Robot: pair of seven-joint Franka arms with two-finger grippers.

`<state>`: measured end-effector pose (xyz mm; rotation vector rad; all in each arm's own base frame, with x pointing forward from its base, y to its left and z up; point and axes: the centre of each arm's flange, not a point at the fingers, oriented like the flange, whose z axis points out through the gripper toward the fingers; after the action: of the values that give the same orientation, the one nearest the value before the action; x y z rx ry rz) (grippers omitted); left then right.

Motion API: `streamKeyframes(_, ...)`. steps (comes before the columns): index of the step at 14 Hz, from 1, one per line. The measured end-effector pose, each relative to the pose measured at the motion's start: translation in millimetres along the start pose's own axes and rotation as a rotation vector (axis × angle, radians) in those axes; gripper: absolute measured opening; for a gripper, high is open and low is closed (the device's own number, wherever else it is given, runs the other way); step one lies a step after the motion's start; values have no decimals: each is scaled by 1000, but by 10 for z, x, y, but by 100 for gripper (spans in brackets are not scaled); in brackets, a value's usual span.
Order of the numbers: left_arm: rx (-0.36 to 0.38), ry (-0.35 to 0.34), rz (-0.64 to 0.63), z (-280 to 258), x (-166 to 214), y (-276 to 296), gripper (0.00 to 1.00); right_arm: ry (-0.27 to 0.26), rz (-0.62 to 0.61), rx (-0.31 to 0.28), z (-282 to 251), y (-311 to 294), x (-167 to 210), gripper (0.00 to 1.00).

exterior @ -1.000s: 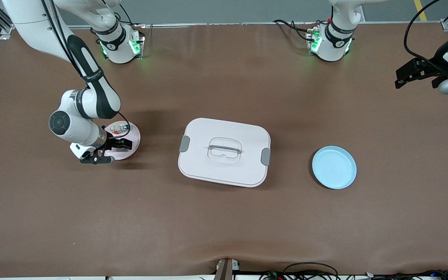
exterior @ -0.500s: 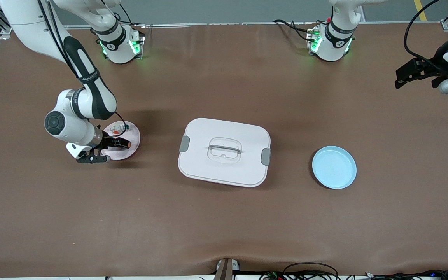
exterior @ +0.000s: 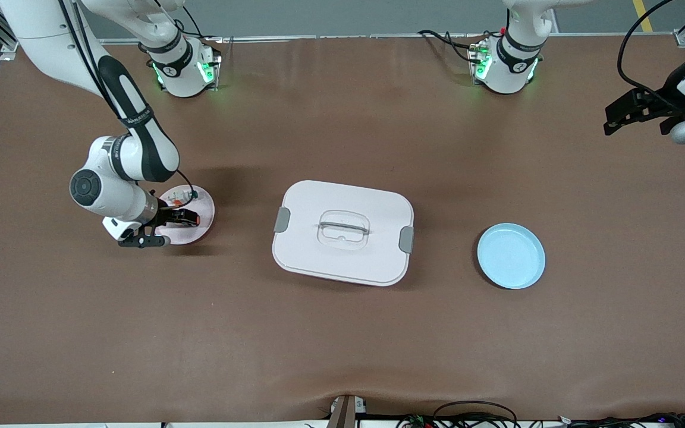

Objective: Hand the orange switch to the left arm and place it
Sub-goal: 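Close the right gripper on the orange switch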

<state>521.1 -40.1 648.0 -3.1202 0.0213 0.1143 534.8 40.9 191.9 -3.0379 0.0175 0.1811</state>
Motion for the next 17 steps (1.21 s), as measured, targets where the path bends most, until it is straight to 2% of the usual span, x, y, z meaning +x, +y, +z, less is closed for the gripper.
streamKeyframes(14,0,0,0,0,0,0,100,2,20,9,-14,-43,14,100)
streamKeyframes(17,0,0,0,0,0,0,100,-10,30,13,-45,-85,35,100)
